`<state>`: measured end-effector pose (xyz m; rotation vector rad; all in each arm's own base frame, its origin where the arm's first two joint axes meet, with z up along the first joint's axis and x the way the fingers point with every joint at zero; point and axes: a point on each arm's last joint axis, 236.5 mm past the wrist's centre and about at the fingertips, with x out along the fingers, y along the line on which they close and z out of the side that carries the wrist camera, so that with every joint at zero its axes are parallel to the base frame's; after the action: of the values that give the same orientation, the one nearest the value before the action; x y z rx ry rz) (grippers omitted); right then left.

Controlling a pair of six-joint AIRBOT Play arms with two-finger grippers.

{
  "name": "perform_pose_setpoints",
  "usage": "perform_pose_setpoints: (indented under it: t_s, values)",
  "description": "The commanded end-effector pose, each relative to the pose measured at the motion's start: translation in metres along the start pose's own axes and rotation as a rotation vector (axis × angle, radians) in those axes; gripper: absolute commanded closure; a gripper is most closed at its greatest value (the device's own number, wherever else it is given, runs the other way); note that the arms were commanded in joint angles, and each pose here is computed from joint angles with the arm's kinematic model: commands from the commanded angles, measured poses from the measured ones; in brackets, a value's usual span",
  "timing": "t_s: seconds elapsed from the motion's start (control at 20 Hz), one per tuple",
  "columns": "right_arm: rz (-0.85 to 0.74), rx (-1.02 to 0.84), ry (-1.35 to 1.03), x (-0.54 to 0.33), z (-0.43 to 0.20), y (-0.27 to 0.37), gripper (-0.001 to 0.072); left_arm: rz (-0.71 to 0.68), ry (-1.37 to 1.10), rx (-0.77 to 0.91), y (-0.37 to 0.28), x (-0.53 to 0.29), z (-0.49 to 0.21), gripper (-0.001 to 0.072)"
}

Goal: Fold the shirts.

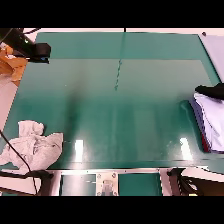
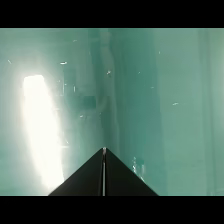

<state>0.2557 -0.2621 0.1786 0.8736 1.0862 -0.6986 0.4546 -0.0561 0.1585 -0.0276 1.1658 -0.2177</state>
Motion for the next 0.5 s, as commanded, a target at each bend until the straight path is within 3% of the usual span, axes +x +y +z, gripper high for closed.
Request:
perform_pose_setpoints:
  t_s: [0.0, 0.1, 0.35, 0.4, 0.45]
  values:
    - [-0.194, 0.063, 0.126, 0.024, -0.038, -0.053, 0.0695, -0.015, 0.001, 0.008, -0.003, 0.0, 0.0, 0.068]
    - [-0.303, 0.089, 0.221, 0.046, -0.061, -0.083, 0.0695, -0.019, 0.0, 0.008, -0.004, 0.0, 0.0, 0.068]
    - [-0.389, 0.099, 0.392, 0.104, -0.107, -0.117, 0.0677, -0.019, -0.002, 0.008, -0.004, 0.0, 0.0, 0.068]
    - [-0.393, 0.099, 0.418, 0.113, -0.115, -0.121, 0.0472, -0.022, -0.002, 0.008, -0.005, 0.0, 0.0, 0.068]
    - [-0.398, 0.101, 0.443, 0.121, -0.122, -0.124, 0.0151, -0.024, -0.002, 0.008, -0.006, 0.0, 0.0, 0.068]
